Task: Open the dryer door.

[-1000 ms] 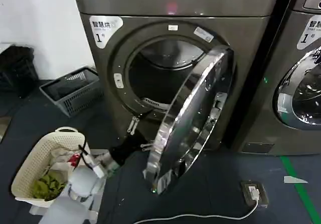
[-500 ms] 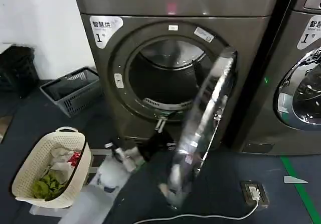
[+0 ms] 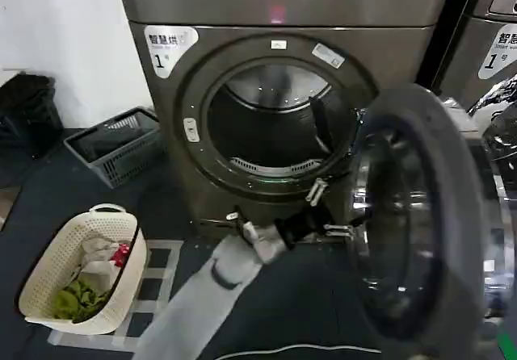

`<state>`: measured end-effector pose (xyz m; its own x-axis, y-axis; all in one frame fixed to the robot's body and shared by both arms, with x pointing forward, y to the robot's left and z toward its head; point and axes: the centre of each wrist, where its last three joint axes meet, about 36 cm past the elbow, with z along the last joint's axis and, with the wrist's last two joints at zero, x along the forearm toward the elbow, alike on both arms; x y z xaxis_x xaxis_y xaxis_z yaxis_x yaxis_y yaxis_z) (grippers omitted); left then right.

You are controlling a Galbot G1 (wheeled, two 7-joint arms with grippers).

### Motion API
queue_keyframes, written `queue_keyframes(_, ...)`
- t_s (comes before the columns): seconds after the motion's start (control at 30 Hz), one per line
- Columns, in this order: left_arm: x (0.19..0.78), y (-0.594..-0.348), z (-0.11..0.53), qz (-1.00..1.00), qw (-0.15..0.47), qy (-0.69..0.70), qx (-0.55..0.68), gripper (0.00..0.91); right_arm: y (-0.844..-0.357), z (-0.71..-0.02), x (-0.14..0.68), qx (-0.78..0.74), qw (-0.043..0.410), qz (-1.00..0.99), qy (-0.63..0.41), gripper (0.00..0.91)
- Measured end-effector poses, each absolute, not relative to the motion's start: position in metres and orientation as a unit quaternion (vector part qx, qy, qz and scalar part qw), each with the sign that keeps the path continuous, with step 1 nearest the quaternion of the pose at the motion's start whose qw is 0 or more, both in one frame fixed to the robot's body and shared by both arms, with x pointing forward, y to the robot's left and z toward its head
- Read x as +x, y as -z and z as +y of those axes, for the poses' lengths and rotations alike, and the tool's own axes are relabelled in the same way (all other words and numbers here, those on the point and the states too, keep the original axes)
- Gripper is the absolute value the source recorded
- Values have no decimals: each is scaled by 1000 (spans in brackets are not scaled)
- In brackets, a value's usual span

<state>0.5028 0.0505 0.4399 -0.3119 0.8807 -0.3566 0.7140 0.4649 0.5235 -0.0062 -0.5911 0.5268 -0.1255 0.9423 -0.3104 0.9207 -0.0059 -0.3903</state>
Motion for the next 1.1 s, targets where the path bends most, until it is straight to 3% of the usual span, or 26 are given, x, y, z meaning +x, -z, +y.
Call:
queue_keyframes(0.33, 523, -438, 1, 782, 299, -138, 529, 907, -525, -594, -28, -684, 33, -681, -261, 907)
queue_keyframes(0.63, 537, -442, -34, 770, 296, -147, 546, 907, -527, -597, -57, -721, 80, -622, -294, 907)
queue_keyframes(1.1, 553, -440, -56, 777, 267, -161, 547, 907, -521, -591, -62, -723, 80, -621, -291, 907)
